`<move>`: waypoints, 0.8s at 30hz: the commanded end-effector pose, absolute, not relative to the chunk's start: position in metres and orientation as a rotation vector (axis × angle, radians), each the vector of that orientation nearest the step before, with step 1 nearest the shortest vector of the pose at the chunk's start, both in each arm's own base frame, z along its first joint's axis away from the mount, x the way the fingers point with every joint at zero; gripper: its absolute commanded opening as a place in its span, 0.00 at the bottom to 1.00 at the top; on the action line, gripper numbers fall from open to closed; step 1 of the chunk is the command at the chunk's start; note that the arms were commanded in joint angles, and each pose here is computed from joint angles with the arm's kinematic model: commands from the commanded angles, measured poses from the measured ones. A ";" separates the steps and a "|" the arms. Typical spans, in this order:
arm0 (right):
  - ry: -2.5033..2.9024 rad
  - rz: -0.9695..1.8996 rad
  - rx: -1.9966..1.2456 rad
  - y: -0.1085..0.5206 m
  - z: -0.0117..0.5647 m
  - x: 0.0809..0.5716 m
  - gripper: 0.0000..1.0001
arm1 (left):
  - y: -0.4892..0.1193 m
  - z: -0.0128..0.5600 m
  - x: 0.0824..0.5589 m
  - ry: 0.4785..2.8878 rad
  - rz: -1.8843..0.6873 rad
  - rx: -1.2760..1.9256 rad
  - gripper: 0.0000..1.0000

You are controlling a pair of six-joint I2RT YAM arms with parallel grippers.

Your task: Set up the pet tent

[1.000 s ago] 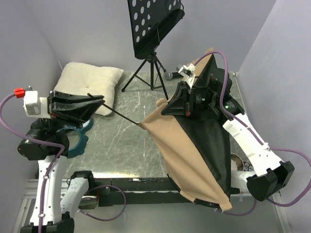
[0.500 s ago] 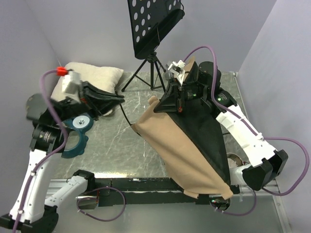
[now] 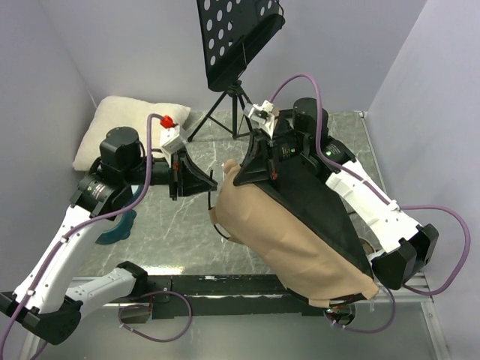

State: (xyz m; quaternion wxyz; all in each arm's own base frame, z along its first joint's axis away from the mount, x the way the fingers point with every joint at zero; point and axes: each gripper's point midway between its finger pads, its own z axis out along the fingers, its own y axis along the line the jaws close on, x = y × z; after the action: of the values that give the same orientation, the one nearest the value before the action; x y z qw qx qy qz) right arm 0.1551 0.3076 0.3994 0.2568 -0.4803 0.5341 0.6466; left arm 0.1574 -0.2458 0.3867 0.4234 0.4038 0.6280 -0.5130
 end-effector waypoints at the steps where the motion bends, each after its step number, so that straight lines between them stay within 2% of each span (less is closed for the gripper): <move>1: 1.331 1.757 -1.398 0.304 0.407 0.136 0.00 | -0.251 0.370 0.135 1.618 -1.357 1.085 0.01; 24: 1.252 1.795 -1.478 0.300 0.408 0.114 0.00 | -0.267 0.342 0.126 1.709 -1.442 1.128 0.01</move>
State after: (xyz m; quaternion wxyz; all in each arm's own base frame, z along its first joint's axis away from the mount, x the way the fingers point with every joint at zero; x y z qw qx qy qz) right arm 0.1352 0.3080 0.3849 0.2192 -0.4993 0.5200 0.6574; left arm 0.1294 -0.2653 0.3612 0.3552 0.4431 0.6225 -0.5385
